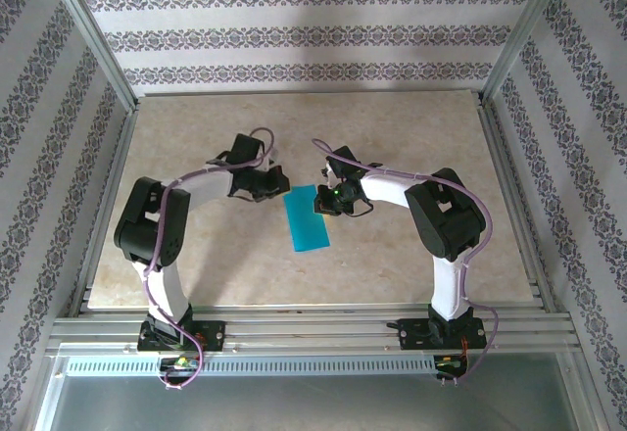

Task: Fold a paper plane with a square sheet of paper (pick it up from the middle)
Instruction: First fold the square sheet of paper in half at the center of the table.

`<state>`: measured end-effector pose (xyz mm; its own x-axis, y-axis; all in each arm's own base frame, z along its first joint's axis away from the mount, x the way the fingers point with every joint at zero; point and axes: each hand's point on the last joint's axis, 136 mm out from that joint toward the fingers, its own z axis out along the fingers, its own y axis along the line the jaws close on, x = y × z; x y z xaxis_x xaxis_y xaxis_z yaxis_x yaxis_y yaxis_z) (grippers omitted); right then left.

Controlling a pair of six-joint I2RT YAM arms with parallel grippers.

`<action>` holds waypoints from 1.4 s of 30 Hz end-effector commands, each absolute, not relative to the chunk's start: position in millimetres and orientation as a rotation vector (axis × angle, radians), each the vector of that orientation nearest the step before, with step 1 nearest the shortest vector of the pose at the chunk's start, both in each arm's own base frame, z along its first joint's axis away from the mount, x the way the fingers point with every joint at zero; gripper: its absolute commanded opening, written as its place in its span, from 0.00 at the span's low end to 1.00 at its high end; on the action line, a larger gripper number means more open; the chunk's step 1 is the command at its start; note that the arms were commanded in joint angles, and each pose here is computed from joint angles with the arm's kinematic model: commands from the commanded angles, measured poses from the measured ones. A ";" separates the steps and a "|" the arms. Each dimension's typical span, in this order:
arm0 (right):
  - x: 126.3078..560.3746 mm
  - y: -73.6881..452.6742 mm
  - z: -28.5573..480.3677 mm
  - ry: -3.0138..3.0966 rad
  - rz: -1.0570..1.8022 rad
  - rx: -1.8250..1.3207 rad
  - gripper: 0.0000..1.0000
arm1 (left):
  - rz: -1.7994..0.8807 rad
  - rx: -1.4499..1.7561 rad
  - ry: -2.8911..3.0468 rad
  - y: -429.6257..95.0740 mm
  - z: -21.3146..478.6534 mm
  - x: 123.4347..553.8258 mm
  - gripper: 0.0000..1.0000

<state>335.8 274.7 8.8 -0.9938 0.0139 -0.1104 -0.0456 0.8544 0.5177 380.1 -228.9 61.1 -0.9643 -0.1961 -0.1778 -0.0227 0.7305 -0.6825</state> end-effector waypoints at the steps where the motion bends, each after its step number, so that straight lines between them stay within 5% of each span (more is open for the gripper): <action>1: 277.0 210.4 -68.3 3.229 0.378 0.129 0.10 | -1.137 -0.235 2.756 -245.3 44.9 358.6 0.01; 14: 278.1 212.5 -66.2 3.216 0.404 0.167 0.09 | -1.059 -0.193 2.915 -240.9 6.8 304.8 0.01; 26: 338.0 263.0 48.6 2.812 0.845 0.026 0.13 | -1.047 0.042 2.845 -252.1 32.7 328.8 0.01; 42: 359.0 300.6 34.3 2.818 0.923 0.013 0.12 | -0.998 0.067 2.914 -249.8 14.4 328.1 0.00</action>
